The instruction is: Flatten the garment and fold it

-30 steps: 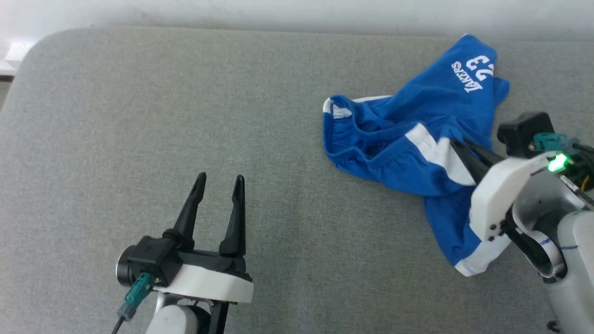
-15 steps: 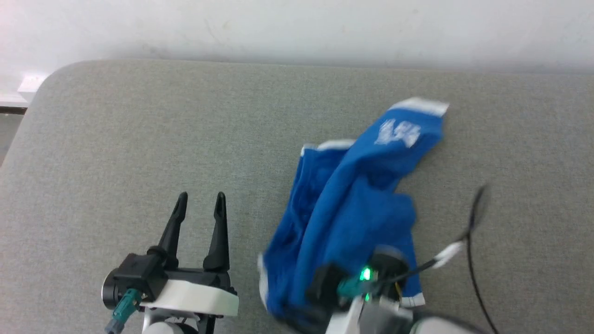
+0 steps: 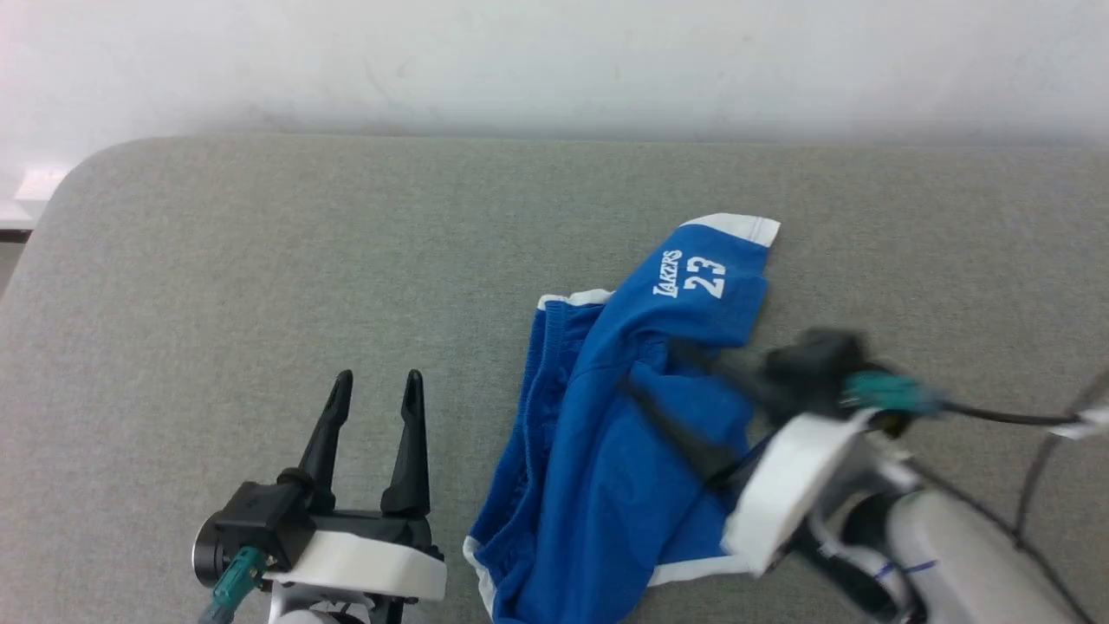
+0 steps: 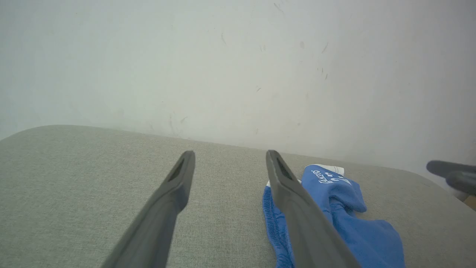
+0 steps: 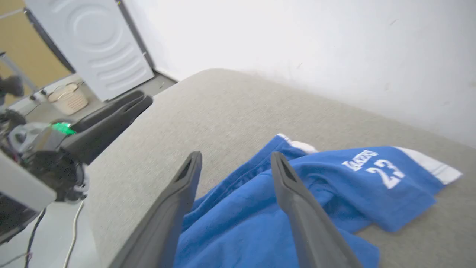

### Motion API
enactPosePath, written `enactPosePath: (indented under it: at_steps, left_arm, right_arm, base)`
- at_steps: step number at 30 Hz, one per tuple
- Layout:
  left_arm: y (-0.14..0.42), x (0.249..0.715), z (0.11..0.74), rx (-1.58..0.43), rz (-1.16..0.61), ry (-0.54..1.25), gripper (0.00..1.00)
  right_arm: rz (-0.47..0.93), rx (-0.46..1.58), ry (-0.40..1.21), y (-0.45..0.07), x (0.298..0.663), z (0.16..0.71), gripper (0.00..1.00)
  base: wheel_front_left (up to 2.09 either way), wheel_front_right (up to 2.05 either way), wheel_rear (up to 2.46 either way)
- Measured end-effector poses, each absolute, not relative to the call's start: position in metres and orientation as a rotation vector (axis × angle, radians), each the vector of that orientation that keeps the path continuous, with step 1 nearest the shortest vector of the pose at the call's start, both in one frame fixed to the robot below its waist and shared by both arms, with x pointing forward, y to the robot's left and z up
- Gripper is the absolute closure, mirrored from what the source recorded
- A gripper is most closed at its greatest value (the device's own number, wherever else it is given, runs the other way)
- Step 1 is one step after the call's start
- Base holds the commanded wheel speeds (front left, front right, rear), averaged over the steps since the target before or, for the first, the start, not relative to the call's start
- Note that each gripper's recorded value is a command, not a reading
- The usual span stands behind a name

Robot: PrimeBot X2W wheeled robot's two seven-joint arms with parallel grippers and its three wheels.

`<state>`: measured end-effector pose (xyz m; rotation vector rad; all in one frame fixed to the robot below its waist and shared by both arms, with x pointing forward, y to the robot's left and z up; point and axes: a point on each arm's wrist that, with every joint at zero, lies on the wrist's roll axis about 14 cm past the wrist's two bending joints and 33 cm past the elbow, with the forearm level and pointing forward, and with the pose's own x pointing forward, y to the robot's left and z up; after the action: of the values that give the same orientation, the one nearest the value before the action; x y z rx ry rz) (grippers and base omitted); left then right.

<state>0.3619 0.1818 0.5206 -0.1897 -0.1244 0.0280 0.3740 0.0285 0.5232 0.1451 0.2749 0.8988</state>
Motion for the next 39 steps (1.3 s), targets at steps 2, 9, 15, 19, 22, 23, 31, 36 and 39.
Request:
enactPosePath:
  at_steps: [2,9,15,19,22,23,31,36,39]
  left_arm:
    - [0.179,0.363,0.523,-0.191,0.017,-0.132,0.00]
    - [0.167,0.366,0.524,-0.188,-0.020,-0.134,0.00]
    - [0.158,0.357,0.500,-0.179,-0.048,-0.055,0.00]
    - [0.147,0.355,0.484,-0.177,-0.090,-0.001,0.00]
    - [0.137,0.355,0.466,-0.166,-0.134,0.099,0.00]
    - [0.136,0.355,0.462,-0.159,-0.145,0.132,0.00]
    - [0.128,0.346,0.434,-0.113,-0.234,0.392,0.00]
    - [0.129,0.334,0.432,-0.127,-0.243,0.477,0.00]
    - [0.131,0.322,0.426,-0.134,-0.238,0.539,0.00]
  right_arm:
    - [0.758,0.141,0.149,-0.001,0.397,0.542,0.00]
    - [0.303,0.004,-0.049,-0.114,0.408,0.550,0.00]
    - [0.105,0.013,0.047,-0.172,0.369,0.508,0.00]
    - [0.068,0.082,0.066,-0.182,0.357,0.497,0.00]
    - [0.064,0.091,0.066,-0.183,0.355,0.497,0.00]
    - [0.061,0.092,0.063,-0.184,0.355,0.498,0.00]
    - [0.057,0.100,0.081,-0.184,0.357,0.491,0.00]
    - [0.072,0.111,0.101,-0.179,0.358,0.486,0.00]
    - [0.081,0.114,0.108,-0.175,0.359,0.484,0.00]
  base:
    - [0.00,0.00,0.00]
    - [0.00,0.00,0.00]
    - [0.00,0.00,0.00]
    - [0.00,0.00,0.00]
    - [0.00,0.00,0.00]
    - [0.00,0.00,0.00]
    - [0.00,0.00,0.00]
    - [0.00,0.00,0.00]
    - [0.00,0.00,0.00]
